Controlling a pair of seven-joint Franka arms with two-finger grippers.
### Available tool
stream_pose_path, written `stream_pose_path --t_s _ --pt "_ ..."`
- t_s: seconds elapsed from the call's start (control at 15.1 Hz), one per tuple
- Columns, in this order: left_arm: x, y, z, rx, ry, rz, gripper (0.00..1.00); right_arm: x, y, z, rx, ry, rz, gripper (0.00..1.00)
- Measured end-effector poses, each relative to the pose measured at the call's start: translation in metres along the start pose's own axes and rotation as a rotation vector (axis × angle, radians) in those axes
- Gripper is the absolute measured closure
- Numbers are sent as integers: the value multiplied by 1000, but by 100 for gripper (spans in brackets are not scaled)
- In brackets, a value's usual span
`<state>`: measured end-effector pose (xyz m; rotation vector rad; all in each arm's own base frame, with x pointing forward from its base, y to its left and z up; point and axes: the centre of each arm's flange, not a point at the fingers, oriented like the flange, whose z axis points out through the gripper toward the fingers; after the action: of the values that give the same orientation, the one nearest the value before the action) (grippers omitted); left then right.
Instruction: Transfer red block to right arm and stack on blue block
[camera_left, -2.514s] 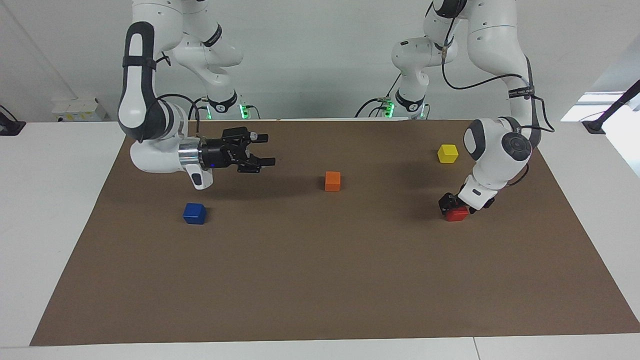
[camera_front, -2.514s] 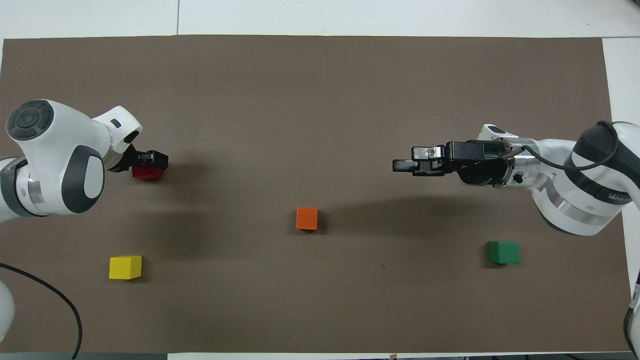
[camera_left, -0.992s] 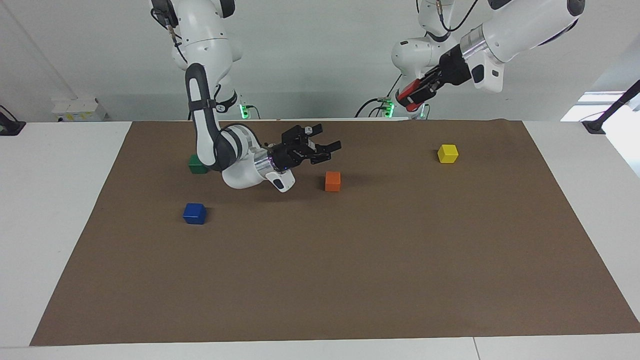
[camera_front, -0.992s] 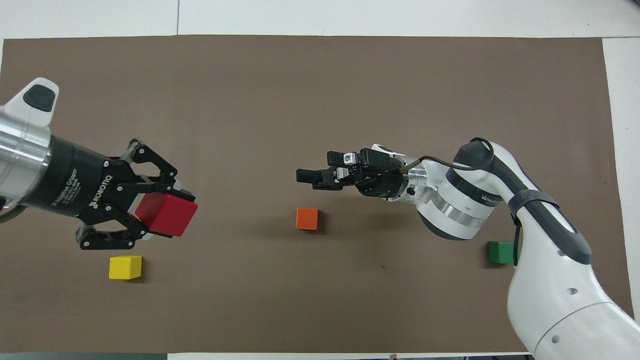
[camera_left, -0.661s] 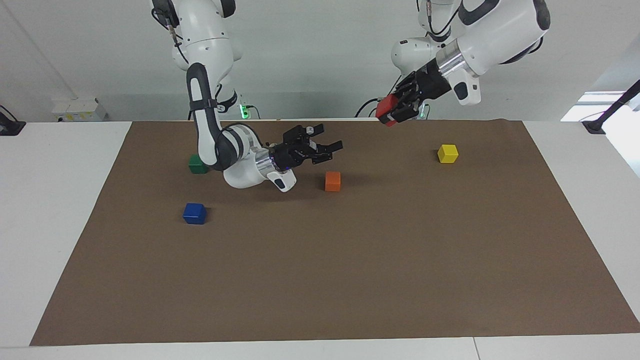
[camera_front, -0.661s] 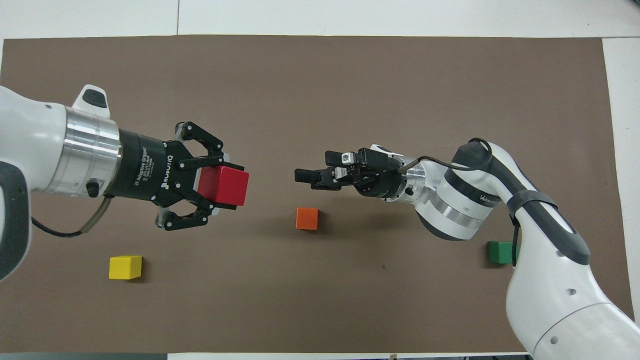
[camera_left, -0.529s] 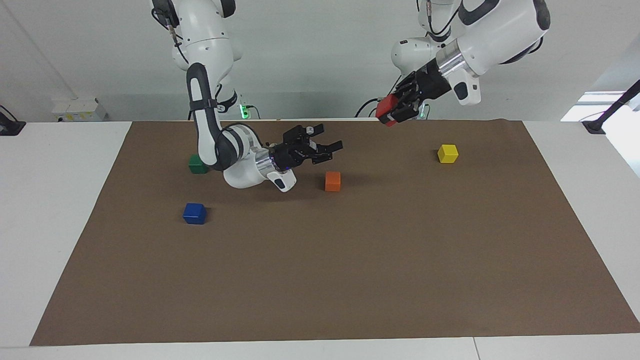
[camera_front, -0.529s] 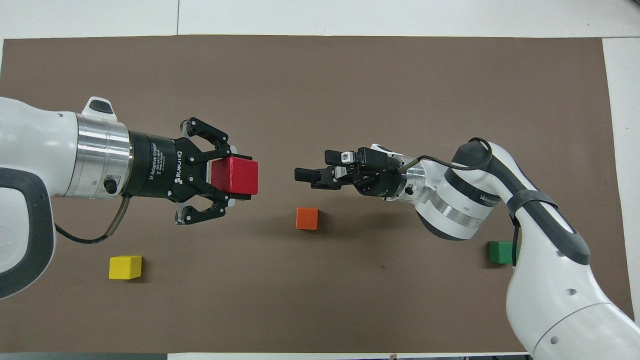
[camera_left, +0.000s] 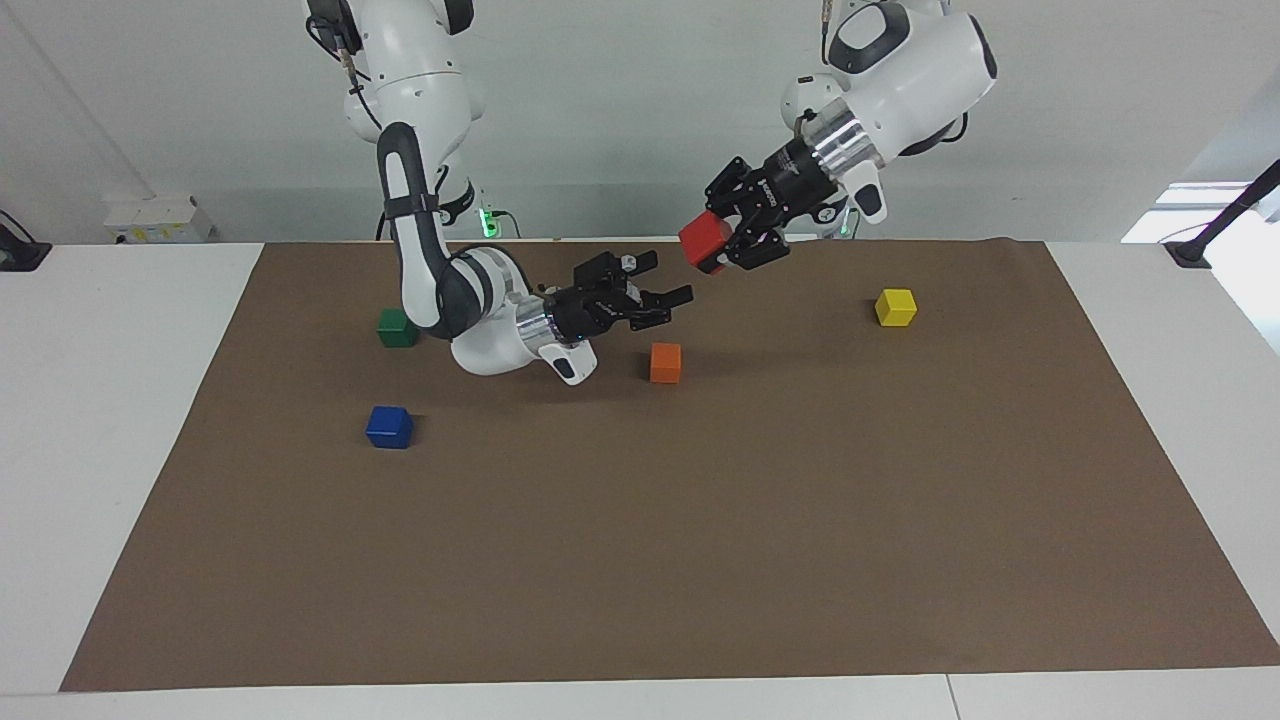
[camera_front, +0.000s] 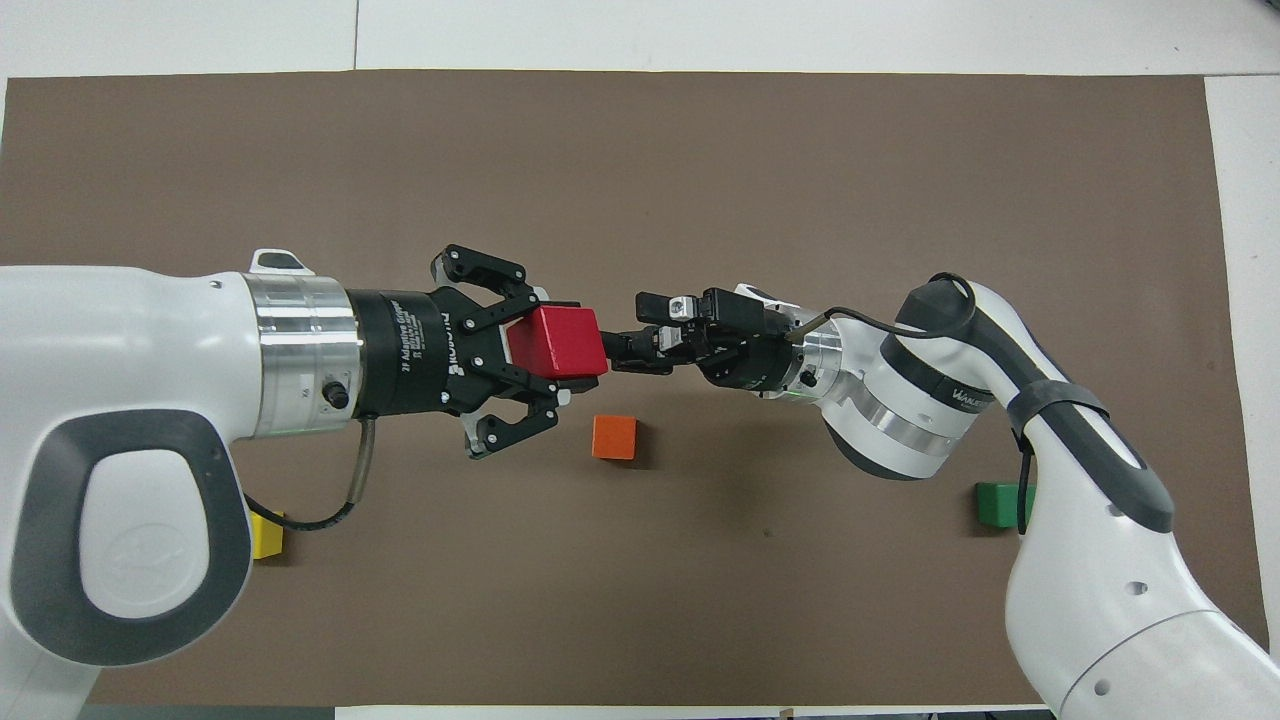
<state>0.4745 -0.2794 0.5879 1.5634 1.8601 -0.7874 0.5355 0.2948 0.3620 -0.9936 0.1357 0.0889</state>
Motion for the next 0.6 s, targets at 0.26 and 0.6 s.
stream_pose_path --t_s 0.26,0.6 --pt "8 -5 9 -10 -22 -33 45 0 1 0 -4 4 1 0" --pt "20 1 12 -48 -111 -49 45 1 2 4 -16 10 -1 0"
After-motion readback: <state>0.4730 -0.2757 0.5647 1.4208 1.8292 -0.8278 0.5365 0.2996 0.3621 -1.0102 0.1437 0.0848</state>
